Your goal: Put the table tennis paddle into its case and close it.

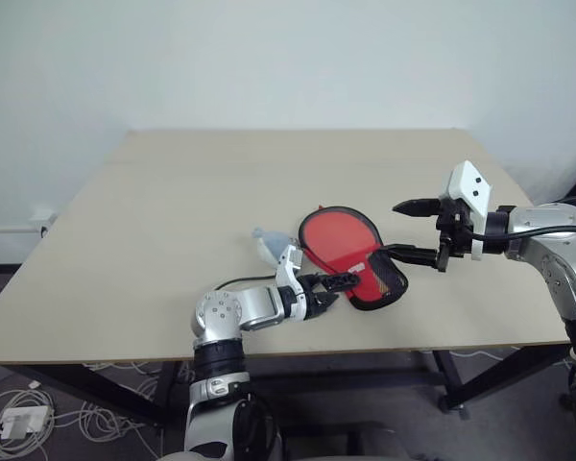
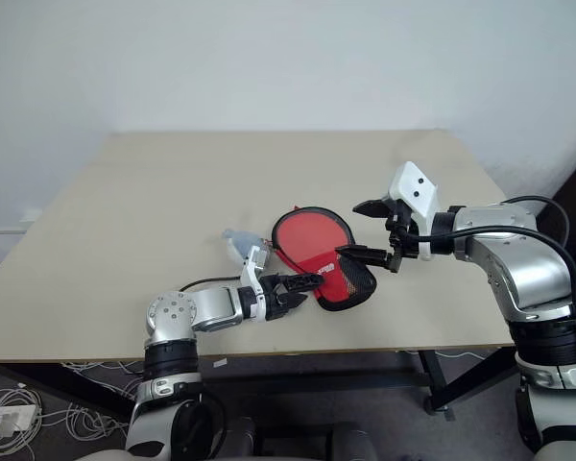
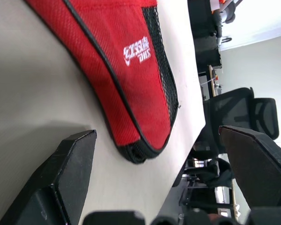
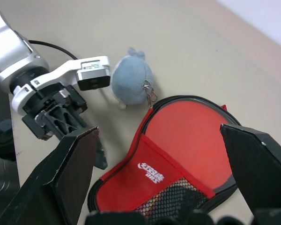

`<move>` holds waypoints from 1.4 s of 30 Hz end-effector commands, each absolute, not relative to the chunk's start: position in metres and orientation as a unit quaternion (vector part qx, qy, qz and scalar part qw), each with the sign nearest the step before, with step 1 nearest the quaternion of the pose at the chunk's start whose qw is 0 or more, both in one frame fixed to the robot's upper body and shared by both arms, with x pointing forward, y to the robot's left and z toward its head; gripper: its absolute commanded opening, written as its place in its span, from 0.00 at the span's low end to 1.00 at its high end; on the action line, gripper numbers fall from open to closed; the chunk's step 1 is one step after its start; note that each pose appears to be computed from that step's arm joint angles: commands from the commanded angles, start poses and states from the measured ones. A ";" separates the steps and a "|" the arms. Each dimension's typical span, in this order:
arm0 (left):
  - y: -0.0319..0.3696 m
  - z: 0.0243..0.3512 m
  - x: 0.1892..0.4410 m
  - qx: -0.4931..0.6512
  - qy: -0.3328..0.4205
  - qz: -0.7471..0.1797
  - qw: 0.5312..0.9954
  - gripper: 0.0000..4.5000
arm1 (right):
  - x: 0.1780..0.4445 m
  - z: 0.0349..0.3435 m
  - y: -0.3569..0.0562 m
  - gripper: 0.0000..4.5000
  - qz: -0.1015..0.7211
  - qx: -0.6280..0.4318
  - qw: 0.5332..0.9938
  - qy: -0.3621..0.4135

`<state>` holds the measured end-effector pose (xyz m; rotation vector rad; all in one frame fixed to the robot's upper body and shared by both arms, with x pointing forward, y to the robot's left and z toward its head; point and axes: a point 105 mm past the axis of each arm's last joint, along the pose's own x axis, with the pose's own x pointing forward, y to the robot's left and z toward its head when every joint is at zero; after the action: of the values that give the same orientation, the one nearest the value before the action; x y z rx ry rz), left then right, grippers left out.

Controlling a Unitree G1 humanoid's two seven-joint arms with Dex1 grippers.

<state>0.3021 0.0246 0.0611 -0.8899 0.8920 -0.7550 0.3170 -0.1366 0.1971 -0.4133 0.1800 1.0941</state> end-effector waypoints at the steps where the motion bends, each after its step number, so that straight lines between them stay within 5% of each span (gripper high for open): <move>1: 0.023 0.054 0.296 -0.403 0.417 -0.348 0.737 0.99 | 0.314 0.209 -0.132 1.00 0.519 -0.201 0.829 0.058; 24: 0.008 0.054 0.317 -0.447 0.424 -0.350 0.705 0.99 | 0.309 0.203 -0.125 1.00 0.525 -0.189 0.828 0.060; 33: -0.003 0.062 0.324 -0.456 0.422 -0.345 0.704 0.99 | 0.335 0.173 -0.152 1.00 0.439 -0.210 0.866 0.115; 42: -0.017 0.066 0.325 -0.460 0.422 -0.350 0.698 0.99 | 0.330 0.175 -0.146 1.00 0.453 -0.204 0.861 0.109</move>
<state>0.3223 0.0000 0.0581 -1.0379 0.9419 -0.7603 0.3331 -0.1521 0.1596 -0.4196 0.2939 0.9293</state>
